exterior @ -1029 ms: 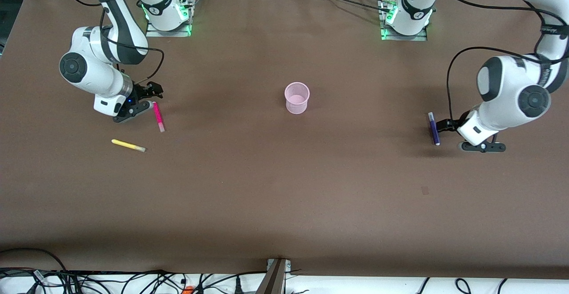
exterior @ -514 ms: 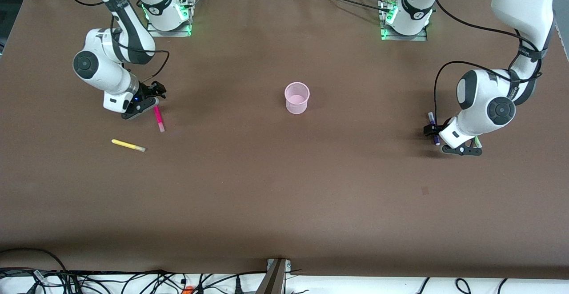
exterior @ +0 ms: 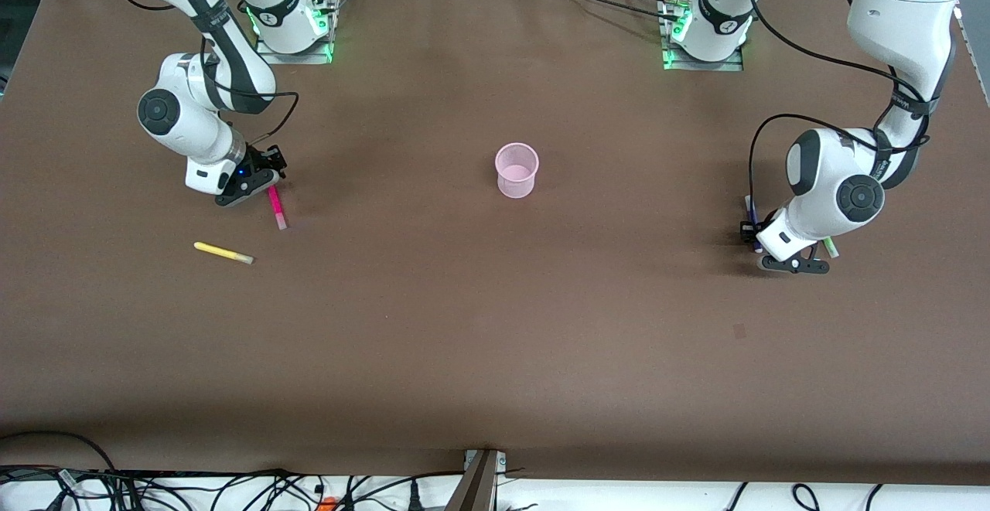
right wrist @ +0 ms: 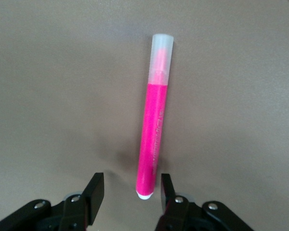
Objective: Organize pens into pink holder with both arms
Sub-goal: 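Lower the right gripper onto the pink marker while the left gripper reaches the purple marker, then close both grippers, lifting the pink and purple markers upright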
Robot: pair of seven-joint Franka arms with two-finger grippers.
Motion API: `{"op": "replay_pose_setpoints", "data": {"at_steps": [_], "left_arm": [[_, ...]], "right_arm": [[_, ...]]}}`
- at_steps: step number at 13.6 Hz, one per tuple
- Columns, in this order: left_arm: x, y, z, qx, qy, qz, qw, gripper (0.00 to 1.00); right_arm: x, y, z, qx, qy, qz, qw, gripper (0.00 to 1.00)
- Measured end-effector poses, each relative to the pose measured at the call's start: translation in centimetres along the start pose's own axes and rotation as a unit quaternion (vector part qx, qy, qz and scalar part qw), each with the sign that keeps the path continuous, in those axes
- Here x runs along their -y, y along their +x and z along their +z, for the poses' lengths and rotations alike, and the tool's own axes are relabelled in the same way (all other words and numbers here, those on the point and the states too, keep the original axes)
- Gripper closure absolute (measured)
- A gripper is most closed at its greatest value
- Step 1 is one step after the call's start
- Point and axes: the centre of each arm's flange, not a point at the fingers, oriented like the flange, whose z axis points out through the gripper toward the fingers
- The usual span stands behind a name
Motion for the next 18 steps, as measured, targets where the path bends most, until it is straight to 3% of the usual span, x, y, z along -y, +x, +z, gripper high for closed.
{"op": "replay_pose_setpoints", "data": {"at_steps": [5,7,10,11,12,15,17,18], "left_arm": [[0.0,0.2,-0.4,0.001,0.000,0.001,1.000,0.81],[-1.3,0.5,-2.0,0.030,-0.003,0.014,0.999,0.82],[-5.6,2.1,-8.6,0.079,-0.010,0.060,0.995,0.82],[-7.3,2.5,-11.0,0.085,-0.021,0.092,0.992,0.82],[-9.2,2.8,-13.3,0.088,-0.041,0.130,0.987,0.82],[-14.2,3.1,-16.6,0.080,-0.108,0.220,0.966,0.82],[-17.9,2.7,-16.8,0.066,-0.172,0.287,0.940,0.82],[-19.7,2.5,-16.7,0.056,-0.208,0.324,0.921,0.82]], "right_arm": [[-0.2,-0.1,0.0,-0.001,-0.001,0.002,1.000,0.45],[-0.2,0.0,0.2,-0.002,-0.002,0.002,1.000,0.46],[-0.2,-0.1,0.6,-0.003,-0.002,0.002,1.000,0.59],[-0.3,0.0,0.6,-0.003,-0.002,0.002,1.000,0.72],[-0.3,0.0,0.5,-0.004,-0.003,0.003,1.000,0.83],[-0.4,0.1,0.3,-0.008,-0.005,0.003,1.000,0.83],[-0.8,0.6,-0.5,-0.019,-0.012,0.004,1.000,0.83],[-1.2,1.0,-1.3,-0.028,-0.017,0.004,0.999,0.83]]}}
